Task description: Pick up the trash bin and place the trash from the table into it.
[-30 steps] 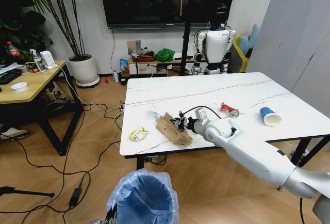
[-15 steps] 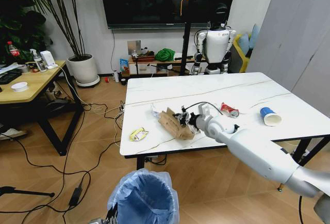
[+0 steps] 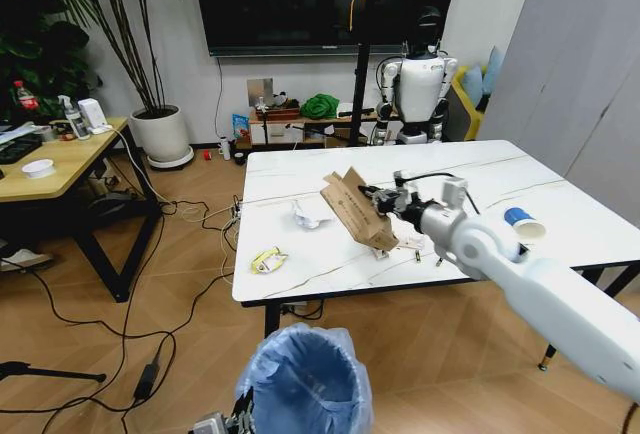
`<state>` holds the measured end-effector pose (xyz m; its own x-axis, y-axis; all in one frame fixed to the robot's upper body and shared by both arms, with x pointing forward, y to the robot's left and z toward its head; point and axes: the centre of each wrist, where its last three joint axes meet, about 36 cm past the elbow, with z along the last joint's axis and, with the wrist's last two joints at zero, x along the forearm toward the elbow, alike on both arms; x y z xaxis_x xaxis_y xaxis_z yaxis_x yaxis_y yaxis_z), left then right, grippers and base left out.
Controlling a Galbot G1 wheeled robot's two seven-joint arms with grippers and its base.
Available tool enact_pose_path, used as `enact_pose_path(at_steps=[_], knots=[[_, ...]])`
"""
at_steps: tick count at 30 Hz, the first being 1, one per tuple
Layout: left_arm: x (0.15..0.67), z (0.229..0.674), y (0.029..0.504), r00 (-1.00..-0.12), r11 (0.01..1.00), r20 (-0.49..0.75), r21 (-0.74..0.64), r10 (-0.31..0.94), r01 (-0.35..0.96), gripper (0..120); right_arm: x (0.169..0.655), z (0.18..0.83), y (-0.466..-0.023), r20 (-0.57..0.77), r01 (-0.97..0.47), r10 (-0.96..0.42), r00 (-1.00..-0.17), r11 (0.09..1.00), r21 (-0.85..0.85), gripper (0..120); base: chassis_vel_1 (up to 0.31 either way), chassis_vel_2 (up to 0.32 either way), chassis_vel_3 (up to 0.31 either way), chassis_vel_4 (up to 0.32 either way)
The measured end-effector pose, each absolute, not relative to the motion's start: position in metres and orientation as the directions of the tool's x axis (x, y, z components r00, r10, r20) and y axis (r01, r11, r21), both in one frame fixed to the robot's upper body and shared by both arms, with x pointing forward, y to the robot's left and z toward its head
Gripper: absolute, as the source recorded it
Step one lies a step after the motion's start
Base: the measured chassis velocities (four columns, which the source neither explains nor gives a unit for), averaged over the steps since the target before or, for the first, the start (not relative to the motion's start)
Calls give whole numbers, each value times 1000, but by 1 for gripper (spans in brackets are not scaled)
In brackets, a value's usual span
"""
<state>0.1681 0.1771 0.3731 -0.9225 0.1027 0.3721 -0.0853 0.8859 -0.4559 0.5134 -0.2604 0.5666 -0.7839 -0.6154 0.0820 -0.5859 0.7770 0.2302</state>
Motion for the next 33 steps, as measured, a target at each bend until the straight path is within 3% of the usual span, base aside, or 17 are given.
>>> enact_pose_path(at_steps=[9,16,20,25,33], knots=[[172,371,180,-910,853,377,-519,174,-52,0,463,578,-262,-67,-675,-679,-731,706,213,0,0,0,0,0],[179,365,183,-908,843,382,-534,175,-62,0,441,543,-242,-80,-735,-736,-672,651,189,0,0,0,0,0],[181,361,181,-907,838,386,-541,169,-74,0,429,523,-230,-71,-785,-788,-611,592,181,0,0,0,0,0],[181,359,182,-909,830,389,-549,149,-99,0,418,498,-185,-118,-869,-871,-477,446,216,0,0,0,0,0],[182,363,189,-918,823,380,-553,111,-129,0,420,449,-151,-100,-907,-919,-381,350,234,0,0,0,0,0]])
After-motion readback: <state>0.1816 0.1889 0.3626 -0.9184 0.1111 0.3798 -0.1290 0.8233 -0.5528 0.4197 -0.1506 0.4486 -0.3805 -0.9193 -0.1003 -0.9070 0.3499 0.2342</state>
